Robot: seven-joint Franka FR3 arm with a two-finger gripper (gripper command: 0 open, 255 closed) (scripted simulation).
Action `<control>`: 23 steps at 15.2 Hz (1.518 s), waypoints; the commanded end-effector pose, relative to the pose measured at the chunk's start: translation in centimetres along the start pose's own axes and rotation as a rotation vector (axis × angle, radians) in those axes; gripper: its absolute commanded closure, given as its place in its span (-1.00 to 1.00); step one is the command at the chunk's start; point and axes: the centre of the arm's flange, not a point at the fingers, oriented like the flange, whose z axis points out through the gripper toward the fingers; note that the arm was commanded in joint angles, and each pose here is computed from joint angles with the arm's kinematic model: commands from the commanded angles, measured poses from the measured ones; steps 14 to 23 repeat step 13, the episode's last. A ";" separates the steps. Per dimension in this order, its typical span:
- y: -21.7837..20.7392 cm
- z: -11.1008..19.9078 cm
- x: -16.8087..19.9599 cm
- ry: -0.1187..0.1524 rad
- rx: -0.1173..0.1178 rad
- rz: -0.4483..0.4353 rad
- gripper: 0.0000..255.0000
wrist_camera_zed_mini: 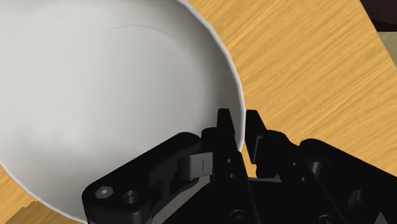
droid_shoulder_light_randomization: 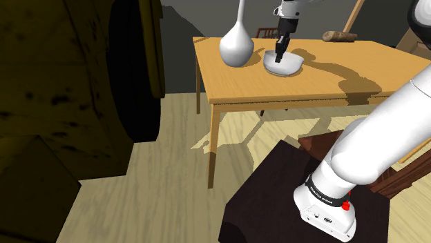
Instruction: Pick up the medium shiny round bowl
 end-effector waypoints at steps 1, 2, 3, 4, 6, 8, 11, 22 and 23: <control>-0.1 -1.1 -0.1 -0.001 0.001 -0.001 1.00; -0.1 -1.6 -0.1 -0.001 0.001 -0.001 1.00; -0.2 -2.2 -0.1 -0.001 0.001 -0.001 1.00; -0.2 -2.7 -0.2 -0.001 0.001 -0.001 1.00; -0.3 -3.7 -0.2 -0.001 0.001 -0.001 1.00; -0.3 -4.8 -0.3 -0.001 0.001 -0.001 1.00; -0.4 -6.4 -0.4 -0.001 0.001 -0.001 1.00; -0.4 -6.5 -0.4 -0.001 0.001 -0.001 1.00; -0.4 -6.5 -0.4 -0.001 0.001 -0.001 1.00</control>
